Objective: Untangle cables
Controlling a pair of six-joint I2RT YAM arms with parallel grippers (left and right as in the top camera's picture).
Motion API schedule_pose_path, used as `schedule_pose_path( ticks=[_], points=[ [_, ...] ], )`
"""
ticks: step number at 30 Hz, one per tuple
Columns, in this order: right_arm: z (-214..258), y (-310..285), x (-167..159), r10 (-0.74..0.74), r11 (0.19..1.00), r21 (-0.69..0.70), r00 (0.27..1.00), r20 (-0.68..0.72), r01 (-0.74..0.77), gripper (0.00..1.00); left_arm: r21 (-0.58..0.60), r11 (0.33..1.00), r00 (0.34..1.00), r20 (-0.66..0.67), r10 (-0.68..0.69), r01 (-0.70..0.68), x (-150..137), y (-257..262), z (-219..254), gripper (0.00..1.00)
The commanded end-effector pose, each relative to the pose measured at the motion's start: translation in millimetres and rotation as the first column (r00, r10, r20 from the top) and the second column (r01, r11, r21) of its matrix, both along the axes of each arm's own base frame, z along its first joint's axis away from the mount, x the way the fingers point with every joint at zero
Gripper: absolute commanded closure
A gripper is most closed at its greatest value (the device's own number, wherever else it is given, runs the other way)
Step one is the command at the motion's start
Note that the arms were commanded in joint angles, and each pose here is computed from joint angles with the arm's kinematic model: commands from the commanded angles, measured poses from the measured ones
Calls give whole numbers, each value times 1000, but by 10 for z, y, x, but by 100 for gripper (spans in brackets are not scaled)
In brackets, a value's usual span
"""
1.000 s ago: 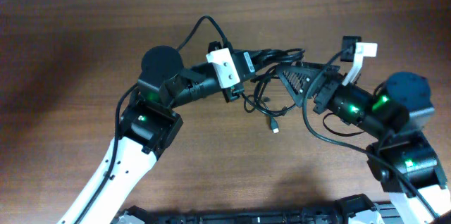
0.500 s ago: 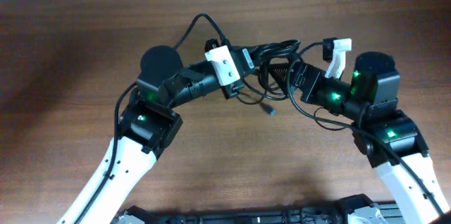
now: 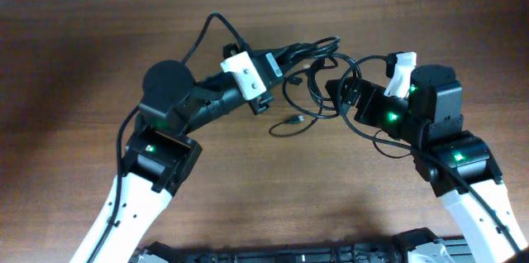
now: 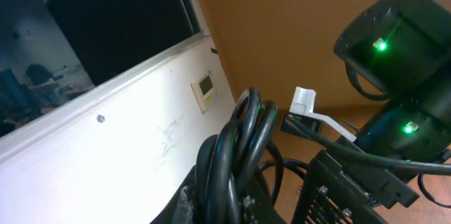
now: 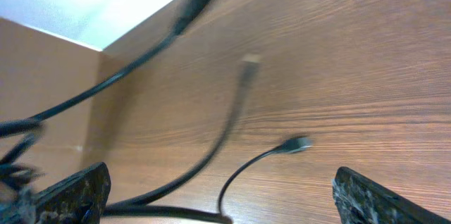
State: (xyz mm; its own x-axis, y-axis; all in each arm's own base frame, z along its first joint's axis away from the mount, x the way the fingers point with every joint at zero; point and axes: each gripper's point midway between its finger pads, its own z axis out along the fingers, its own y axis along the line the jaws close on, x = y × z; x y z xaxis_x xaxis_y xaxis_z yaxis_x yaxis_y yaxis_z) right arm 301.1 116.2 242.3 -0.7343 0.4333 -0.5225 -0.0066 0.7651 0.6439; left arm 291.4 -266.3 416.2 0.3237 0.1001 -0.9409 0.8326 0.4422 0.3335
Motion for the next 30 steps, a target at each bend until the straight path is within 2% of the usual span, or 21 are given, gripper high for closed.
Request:
schedule_pose_path(
  ticks=[1, 6, 12, 18, 30],
  points=[
    [-128, -237, 25, -96, 988, -127, 995, -16, 93, 1, -63, 997, 998, 41, 46, -43, -86, 218, 307, 100],
    [-261, -384, -37, -152, 970, -200, 987, -59, 137, 1, -81, 993, 993, 70, 96, -90, -81, 409, 425, 100],
    [-315, -473, -62, -174, 955, -254, 983, -66, 152, 1, -147, 972, 982, 17, 190, -185, 18, 776, 561, 100],
    [-393, -605, -102, -224, 930, -316, 971, -84, 187, 1, -166, 958, 969, 45, 244, -233, -11, 971, 674, 100],
    [-425, -639, -118, -214, 919, -355, 973, -86, 171, 1, -194, 928, 944, 27, 329, -318, 75, 1273, 734, 100]
  ],
)
